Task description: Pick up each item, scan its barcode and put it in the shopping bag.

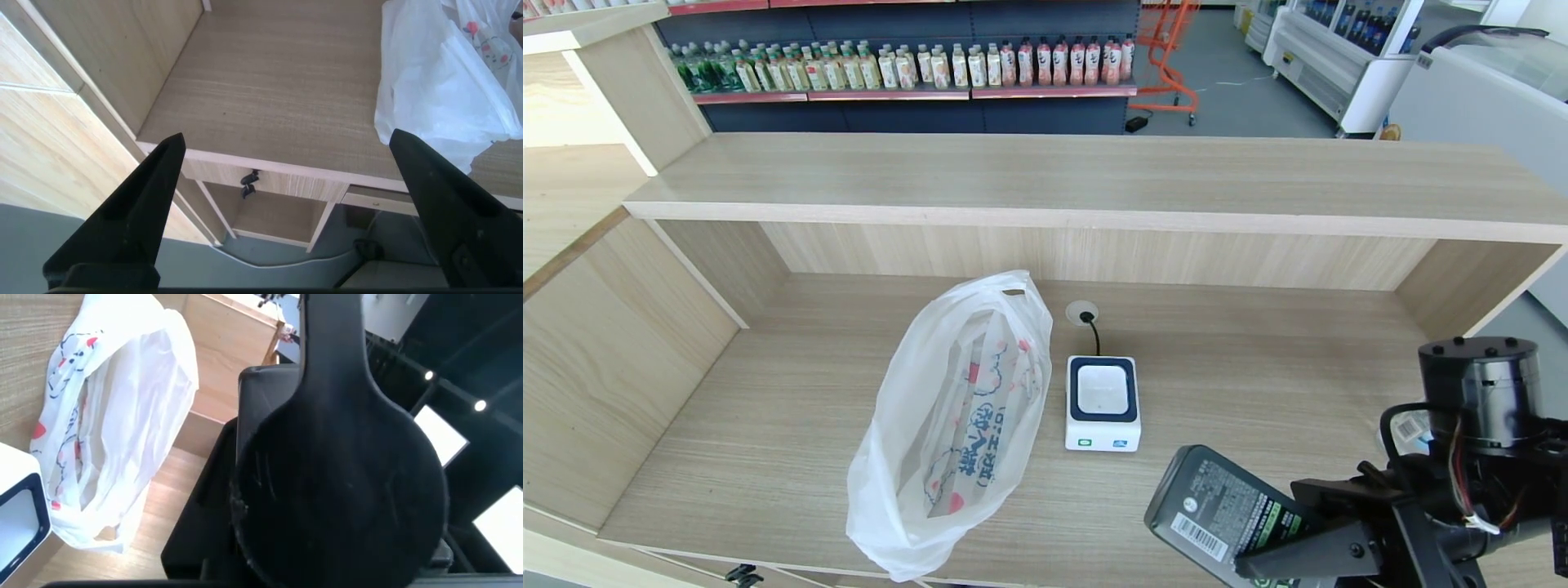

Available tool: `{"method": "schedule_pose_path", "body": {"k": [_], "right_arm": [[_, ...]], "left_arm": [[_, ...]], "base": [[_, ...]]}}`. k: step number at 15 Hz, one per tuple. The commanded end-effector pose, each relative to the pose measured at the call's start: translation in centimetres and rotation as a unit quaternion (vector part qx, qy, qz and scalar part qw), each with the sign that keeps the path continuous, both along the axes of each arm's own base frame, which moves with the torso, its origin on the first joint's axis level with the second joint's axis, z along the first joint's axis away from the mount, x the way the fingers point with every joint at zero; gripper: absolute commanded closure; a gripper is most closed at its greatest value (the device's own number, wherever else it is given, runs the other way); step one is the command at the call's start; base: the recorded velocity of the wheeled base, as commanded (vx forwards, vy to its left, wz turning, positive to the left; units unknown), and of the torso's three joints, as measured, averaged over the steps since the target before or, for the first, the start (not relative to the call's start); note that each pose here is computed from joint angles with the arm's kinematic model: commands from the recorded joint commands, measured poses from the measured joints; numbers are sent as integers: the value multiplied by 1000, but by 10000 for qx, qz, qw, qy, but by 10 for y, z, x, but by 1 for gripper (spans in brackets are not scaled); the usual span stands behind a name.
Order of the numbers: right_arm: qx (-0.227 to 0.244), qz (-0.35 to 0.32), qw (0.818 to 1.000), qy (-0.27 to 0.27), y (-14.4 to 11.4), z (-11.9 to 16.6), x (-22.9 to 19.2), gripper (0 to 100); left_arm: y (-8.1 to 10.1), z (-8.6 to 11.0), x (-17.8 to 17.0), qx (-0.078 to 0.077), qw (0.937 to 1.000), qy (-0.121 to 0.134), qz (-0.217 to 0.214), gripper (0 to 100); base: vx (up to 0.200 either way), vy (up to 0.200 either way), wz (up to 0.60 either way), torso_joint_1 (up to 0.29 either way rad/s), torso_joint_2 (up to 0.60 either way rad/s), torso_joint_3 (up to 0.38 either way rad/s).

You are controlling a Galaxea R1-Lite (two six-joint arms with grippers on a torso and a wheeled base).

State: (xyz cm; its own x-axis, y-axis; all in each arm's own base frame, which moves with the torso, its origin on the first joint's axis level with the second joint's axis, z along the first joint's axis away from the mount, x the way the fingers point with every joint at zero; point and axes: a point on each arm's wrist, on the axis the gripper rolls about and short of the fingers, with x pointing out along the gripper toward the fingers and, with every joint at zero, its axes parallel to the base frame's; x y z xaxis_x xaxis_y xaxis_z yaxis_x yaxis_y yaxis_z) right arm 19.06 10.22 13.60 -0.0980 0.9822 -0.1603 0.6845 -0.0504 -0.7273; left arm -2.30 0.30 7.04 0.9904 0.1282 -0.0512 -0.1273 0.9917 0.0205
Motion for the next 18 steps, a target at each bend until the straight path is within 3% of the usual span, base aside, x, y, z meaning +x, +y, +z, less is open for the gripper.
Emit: {"method": "schedule_pose_path", "body": {"k": [1,2,3,5,8,9,10,12,13,14,15,17,18], "right_arm": [[24,9,10000,-92,0,3,-1,100],[10,-71,9999,135,-2,5,-1,100],[-70,-239,9958,885,-5,7,-2,100],[67,-655,9768,2037,-14,37,-10,100],[296,-1427,9507,2739,-37,53,-10,100],[310,-1696,9315,3202,-48,45,-13,100],[321,-2339,8822,4075,-74,22,-23,100],[228,-2593,7950,5479,-81,23,-32,100],[243,-2611,7884,5565,-82,24,-33,100],[674,-2790,7070,6464,-88,51,-31,100],[1026,-2999,6593,6818,-95,67,-25,100],[1673,-3336,5166,7706,-101,81,-18,100],[2077,-3241,3787,8417,-101,83,-16,100]], "left_arm": [[0,0,0,0,10000,2,2,0],[0,0,0,0,10000,2,2,0],[0,0,0,0,10000,2,2,0],[0,0,0,0,10000,2,2,0],[0,0,0,0,10000,2,2,0],[0,0,0,0,10000,2,2,0],[0,0,0,0,10000,2,2,0],[0,0,0,0,10000,2,2,0],[0,0,0,0,10000,2,2,0],[0,0,0,0,10000,2,2,0],[0,0,0,0,10000,2,2,0],[0,0,0,0,10000,2,2,0],[0,0,0,0,10000,2,2,0]], "base": [[0,0,0,0,0,0],[0,0,0,0,0,0],[0,0,0,0,0,0],[0,0,0,0,0,0],[0,0,0,0,0,0],[0,0,0,0,0,0],[0,0,0,0,0,0],[0,0,0,0,0,0],[0,0,0,0,0,0],[0,0,0,0,0,0],[0,0,0,0,0,0],[0,0,0,0,0,0],[0,0,0,0,0,0]]}}
